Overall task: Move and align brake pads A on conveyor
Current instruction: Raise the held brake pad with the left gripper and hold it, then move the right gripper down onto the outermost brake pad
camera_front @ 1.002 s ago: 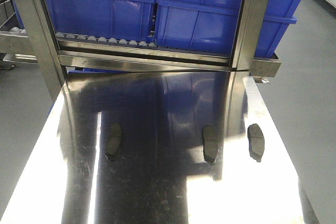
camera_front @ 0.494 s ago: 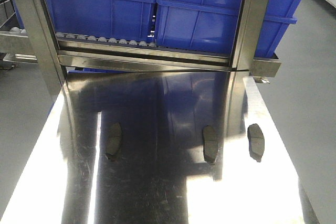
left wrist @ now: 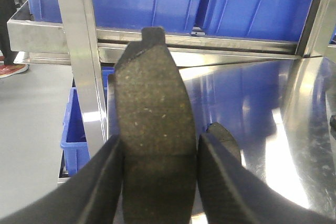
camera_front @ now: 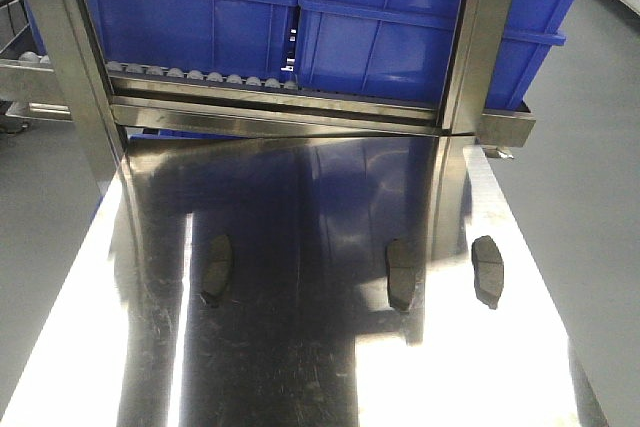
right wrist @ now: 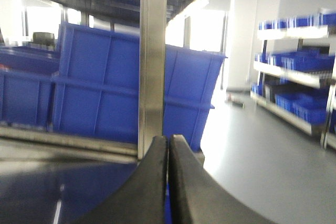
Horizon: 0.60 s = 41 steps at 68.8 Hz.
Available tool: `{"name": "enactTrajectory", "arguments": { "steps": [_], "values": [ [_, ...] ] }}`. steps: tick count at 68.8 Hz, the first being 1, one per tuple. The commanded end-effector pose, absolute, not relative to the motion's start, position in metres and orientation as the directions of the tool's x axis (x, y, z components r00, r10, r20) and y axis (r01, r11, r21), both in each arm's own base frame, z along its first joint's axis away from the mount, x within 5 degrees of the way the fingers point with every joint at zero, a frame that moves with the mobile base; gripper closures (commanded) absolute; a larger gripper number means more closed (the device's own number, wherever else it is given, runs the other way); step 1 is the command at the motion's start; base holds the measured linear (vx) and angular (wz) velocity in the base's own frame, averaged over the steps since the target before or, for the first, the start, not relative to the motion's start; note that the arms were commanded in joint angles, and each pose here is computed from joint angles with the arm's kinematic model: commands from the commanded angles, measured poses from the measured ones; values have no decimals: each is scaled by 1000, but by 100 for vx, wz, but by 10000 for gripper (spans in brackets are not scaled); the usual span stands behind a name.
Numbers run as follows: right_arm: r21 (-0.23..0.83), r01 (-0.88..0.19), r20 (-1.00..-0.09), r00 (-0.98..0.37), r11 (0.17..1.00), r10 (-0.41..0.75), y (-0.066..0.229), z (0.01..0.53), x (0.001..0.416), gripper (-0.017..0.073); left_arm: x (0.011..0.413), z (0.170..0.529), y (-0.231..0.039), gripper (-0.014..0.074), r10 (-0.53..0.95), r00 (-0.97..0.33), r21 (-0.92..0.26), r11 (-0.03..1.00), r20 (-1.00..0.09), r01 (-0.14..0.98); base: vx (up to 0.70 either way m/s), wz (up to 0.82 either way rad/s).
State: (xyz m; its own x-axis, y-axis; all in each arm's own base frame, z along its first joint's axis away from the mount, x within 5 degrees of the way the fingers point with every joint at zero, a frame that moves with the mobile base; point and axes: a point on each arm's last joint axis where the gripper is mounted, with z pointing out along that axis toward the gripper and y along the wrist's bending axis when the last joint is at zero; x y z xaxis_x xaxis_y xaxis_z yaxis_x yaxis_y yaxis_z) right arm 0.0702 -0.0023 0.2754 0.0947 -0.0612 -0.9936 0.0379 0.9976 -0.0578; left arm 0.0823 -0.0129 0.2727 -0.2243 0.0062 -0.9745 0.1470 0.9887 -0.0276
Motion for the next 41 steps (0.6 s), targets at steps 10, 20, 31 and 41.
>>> {"name": "enactTrajectory", "arguments": {
  "steps": [10, 20, 31, 41],
  "values": [
    [-36, 34, -987, -157, 999, -30, -5, 303, 121, 571, 84, 291, -13, 600, -29, -106, -45, 988, -994, 145, 0, 0],
    [43, 36, -910, -410, 998, 54, -4, 298, 150, 571, 84, 291, -13, 600, -29, -106, -45, 988, -994, 145, 0, 0],
    [78, 35, -793, -604, 996, 83, -2, 292, 173, 571, 84, 291, -13, 600, -29, -106, -45, 988, -994, 145, 0, 0],
    [98, 44, -654, -750, 994, 97, -1, 273, 190, 571, 84, 291, -13, 600, -29, -106, -45, 988, -994, 145, 0, 0]
  ]
}}
